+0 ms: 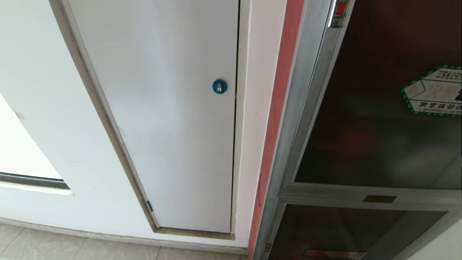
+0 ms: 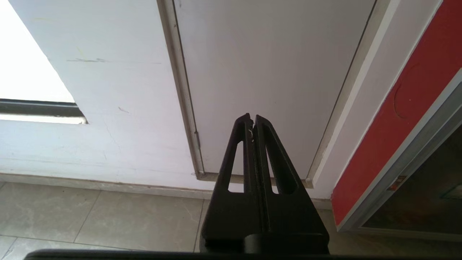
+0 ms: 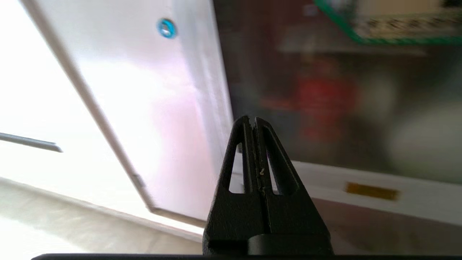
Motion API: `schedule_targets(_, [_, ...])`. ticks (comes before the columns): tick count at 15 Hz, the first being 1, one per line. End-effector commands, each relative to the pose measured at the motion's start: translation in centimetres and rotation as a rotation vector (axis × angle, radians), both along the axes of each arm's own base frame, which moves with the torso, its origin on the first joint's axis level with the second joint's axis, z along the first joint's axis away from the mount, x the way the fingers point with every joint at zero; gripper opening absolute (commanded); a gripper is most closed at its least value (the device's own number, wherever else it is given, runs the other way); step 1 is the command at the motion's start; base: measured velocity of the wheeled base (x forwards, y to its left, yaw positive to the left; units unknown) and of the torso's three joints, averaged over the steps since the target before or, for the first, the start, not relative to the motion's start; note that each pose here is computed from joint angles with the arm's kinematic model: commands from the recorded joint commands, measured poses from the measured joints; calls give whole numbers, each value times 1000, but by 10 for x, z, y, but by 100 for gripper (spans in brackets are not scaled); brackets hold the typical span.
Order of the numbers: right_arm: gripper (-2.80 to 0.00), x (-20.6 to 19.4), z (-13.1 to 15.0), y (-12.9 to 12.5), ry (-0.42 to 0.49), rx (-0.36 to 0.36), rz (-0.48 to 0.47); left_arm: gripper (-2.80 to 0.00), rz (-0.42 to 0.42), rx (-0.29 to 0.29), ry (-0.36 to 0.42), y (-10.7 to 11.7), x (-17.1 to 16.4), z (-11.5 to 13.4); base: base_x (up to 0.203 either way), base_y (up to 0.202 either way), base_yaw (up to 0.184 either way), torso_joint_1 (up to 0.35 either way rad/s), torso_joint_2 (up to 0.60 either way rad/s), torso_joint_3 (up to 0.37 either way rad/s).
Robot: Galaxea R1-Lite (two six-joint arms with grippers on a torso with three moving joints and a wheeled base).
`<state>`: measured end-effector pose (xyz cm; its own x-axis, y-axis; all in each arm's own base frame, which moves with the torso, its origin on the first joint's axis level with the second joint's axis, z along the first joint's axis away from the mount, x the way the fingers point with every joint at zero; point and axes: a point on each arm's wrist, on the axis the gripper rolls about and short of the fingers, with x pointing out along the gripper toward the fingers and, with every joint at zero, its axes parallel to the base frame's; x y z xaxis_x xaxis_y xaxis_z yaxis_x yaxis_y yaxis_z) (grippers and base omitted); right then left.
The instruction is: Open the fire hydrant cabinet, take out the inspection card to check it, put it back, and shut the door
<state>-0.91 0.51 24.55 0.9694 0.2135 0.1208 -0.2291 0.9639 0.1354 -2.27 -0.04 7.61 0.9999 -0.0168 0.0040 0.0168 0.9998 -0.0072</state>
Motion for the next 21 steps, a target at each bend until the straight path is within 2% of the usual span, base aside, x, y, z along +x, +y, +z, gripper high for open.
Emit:
schedule_targets(1, [-280, 23, 20, 1, 52, 12, 53, -280, 0, 0, -1, 0, 0, 0, 0, 0, 0, 0, 0, 0])
schedule_targets(5, [-280, 46, 62, 4, 57, 83, 216, -280, 0, 0, 0, 0, 0, 0, 0, 0, 0, 0, 0, 0])
schedule_targets(8, [-280, 69, 93, 6, 96, 142, 362, -280, 0, 0, -1, 0, 0, 0, 0, 0, 0, 0, 0, 0])
schedule_targets(14, [-280, 117, 130, 22, 202, 234, 635, -280, 0, 0, -1, 0, 0, 0, 0, 0, 0, 0, 0, 0])
schedule_targets(18, [-280, 150, 141, 41, 258, 262, 714, -280, 0, 0, -1, 0, 0, 0, 0, 0, 0, 0, 0, 0])
schedule_targets(21, [-280, 169, 147, 54, 250, 272, 672, -280, 0, 0, -1, 0, 0, 0, 0, 0, 0, 0, 0, 0])
